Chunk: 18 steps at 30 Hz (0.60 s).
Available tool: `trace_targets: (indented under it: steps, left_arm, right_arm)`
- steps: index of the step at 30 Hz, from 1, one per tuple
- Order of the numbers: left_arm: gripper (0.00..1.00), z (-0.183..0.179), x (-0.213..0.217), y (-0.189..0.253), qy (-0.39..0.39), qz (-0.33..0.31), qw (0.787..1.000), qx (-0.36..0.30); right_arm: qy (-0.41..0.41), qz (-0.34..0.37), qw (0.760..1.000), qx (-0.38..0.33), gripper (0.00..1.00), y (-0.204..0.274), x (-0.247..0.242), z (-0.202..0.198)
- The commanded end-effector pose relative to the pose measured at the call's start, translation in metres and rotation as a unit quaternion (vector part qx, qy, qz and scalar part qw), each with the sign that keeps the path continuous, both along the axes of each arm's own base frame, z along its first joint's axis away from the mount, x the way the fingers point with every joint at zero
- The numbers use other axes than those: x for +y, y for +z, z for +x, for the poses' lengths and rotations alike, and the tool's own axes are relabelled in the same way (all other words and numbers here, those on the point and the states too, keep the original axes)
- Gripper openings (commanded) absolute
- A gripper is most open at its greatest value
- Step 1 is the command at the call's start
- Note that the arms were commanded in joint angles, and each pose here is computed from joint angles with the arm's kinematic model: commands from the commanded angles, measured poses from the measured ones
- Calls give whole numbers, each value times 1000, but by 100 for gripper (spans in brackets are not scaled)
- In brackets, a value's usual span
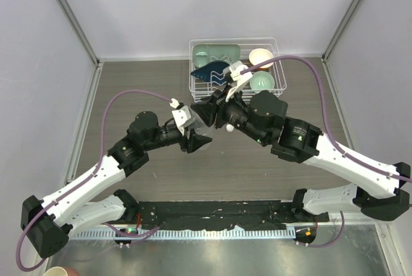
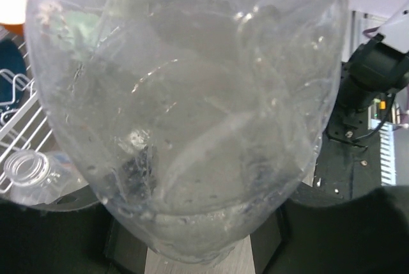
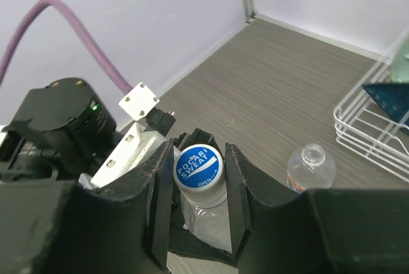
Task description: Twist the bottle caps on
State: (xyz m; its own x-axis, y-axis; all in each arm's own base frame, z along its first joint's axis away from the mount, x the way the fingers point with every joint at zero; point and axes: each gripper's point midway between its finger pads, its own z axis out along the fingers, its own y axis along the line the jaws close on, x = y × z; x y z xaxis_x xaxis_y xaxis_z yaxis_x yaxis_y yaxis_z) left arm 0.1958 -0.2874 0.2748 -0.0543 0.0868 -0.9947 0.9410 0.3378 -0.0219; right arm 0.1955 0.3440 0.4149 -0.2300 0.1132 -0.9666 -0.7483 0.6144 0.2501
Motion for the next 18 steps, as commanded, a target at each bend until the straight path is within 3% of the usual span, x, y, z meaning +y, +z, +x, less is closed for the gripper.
trace_targets:
  steps: [1, 9, 13, 14, 18]
  left_arm:
    - [0, 33, 15, 93, 95, -117, 981, -125]
    - [0, 41, 20, 83, 118, -103, 979, -131]
    - [0, 36, 17, 76, 102, -98, 982, -124]
    - [0, 34, 15, 73, 94, -95, 984, -119]
    - [0, 26, 12, 68, 71, -91, 987, -112]
  right_arm:
    - [-89, -169, 976, 104, 6, -114, -20, -5]
    - [-227, -140, 956, 122, 7, -118, -38, 13]
    - [-228, -109, 960, 120, 21, -103, -26, 16]
    - [-226, -102, 961, 119, 35, -96, -21, 17]
    - [-214, -78, 968, 107, 56, -68, -16, 17]
